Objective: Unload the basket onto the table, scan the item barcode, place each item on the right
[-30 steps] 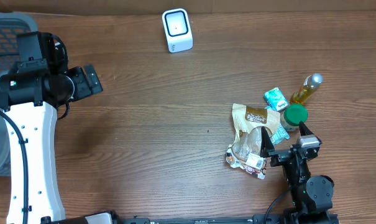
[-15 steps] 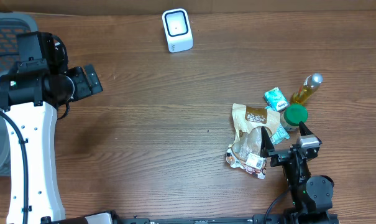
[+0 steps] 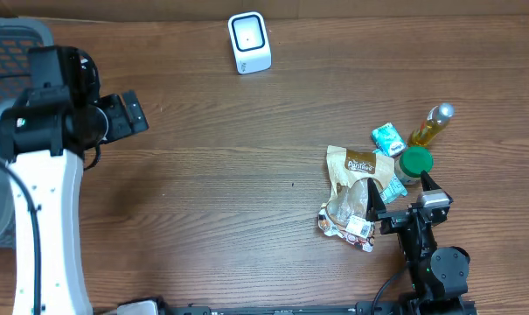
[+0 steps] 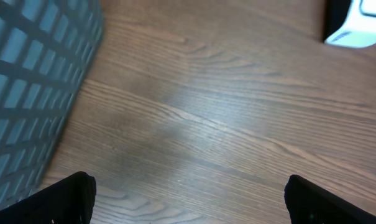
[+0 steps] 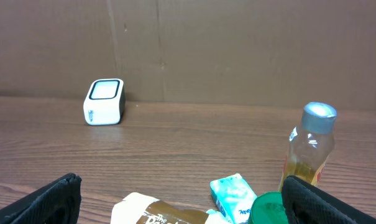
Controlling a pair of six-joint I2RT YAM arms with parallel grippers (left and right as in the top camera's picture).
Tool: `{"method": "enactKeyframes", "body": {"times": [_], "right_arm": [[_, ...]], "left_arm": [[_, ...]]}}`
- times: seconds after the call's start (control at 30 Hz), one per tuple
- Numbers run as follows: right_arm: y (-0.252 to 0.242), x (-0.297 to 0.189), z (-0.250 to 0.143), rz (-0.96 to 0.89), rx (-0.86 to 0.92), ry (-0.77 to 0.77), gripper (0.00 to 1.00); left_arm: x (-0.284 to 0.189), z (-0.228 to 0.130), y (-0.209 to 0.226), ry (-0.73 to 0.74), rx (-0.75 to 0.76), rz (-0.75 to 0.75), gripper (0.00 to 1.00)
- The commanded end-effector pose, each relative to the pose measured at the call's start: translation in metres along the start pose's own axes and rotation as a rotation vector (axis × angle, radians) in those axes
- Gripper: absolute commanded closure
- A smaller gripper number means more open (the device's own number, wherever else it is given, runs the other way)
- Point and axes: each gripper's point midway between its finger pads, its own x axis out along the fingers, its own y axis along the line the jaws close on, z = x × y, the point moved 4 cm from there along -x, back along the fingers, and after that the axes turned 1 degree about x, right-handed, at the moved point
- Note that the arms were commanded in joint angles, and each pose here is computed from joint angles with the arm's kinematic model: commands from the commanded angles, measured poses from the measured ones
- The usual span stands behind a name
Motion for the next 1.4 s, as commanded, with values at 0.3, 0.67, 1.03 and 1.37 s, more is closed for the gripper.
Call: {"method": "enactKeyframes", "body": {"times": [0.3, 0.67, 1.03, 1.37], "right_arm": [[0.0, 0.0, -0.002, 0.004, -0.005, -0.003, 0.0], [0.0, 0.0, -0.002, 0.004, -0.005, -0.003, 0.0], [0.0, 0.0, -0.002, 0.004, -0.005, -0.003, 0.0], [0.0, 0.0, -0.002, 0.004, -0.005, -0.003, 0.0]], "left_arm": [[-0.091, -0.036, 0.007, -0.254, 0.026, -0.047, 0.0], [-0.046, -0.134, 0.028, -0.126, 0.027, -0.019, 0.01], [-0.035, -0.125, 0.008, -0.544, 0.049, -0.236, 0.0], [-0.099, -0.109, -0.016, -1.234, 0.146, -0.497, 0.0]]}}
